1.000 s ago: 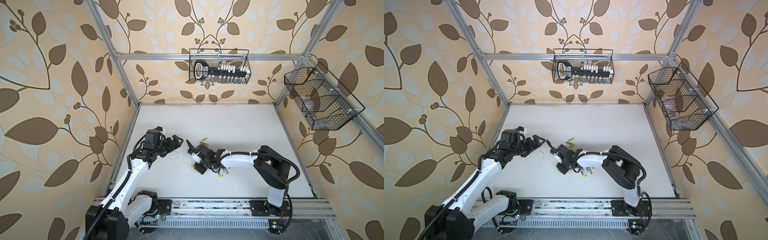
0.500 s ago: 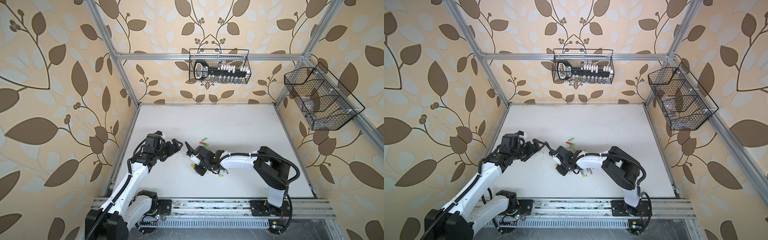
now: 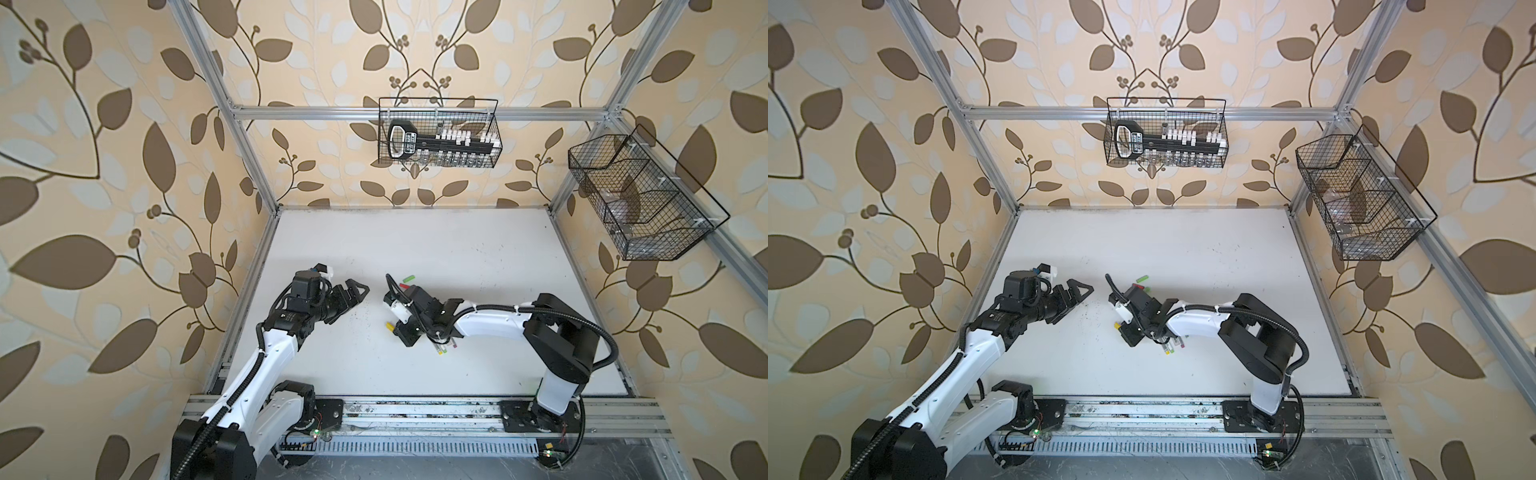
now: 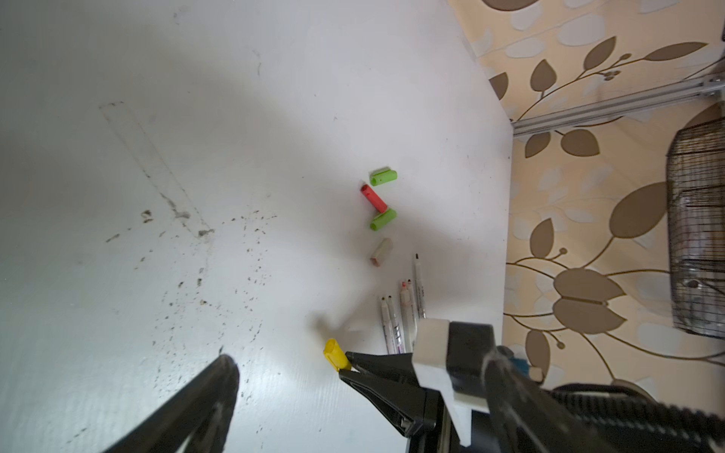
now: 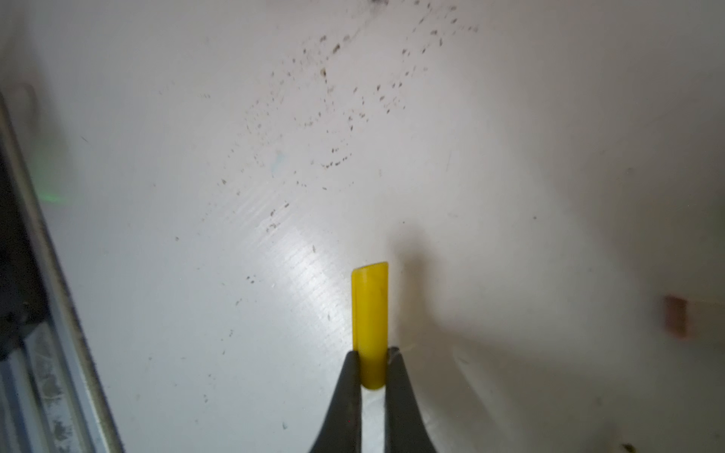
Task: Insert pens into pen caps
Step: Pick up a pen cap from the bottom-center of the table, then pass a pen.
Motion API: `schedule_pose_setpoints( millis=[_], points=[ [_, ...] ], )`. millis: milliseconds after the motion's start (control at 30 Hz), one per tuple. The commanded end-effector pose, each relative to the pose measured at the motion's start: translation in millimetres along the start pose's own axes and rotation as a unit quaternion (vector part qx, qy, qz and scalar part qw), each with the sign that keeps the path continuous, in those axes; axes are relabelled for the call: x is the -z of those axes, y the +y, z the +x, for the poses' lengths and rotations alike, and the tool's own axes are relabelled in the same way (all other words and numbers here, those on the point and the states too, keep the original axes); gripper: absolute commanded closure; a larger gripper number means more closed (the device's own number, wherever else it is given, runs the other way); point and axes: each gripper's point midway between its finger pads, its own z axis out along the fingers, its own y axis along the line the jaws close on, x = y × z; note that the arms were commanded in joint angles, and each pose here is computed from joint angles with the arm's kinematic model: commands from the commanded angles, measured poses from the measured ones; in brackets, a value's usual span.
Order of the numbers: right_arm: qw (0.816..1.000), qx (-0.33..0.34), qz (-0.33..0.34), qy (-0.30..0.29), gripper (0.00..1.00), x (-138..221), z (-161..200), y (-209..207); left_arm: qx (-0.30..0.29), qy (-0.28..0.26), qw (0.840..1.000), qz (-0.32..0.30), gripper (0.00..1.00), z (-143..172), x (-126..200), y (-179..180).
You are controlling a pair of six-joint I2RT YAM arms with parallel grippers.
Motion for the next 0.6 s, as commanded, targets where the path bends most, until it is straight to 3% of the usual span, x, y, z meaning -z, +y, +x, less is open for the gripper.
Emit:
schedule_pose_setpoints(
  millis=[0,333,567],
  points=[
    [0.996,-0.027,-0.057,-0.067,0.95,25.3,-34.6,14.5,-0.017,0.006,0.997,0.077,0.02,1.3,0.5,-29.5],
    [0.977,-0.059,-0.138,-0.151,0.94,81.7,-76.1,28.9,-0.076,0.021,0.980,0.181,0.11,12.7,6.5,-82.4],
    [0.970,-0.051,-0.161,-0.174,0.94,101.8,-84.3,40.0,-0.103,0.034,0.968,0.228,0.35,20.9,13.0,-105.5]
  ],
)
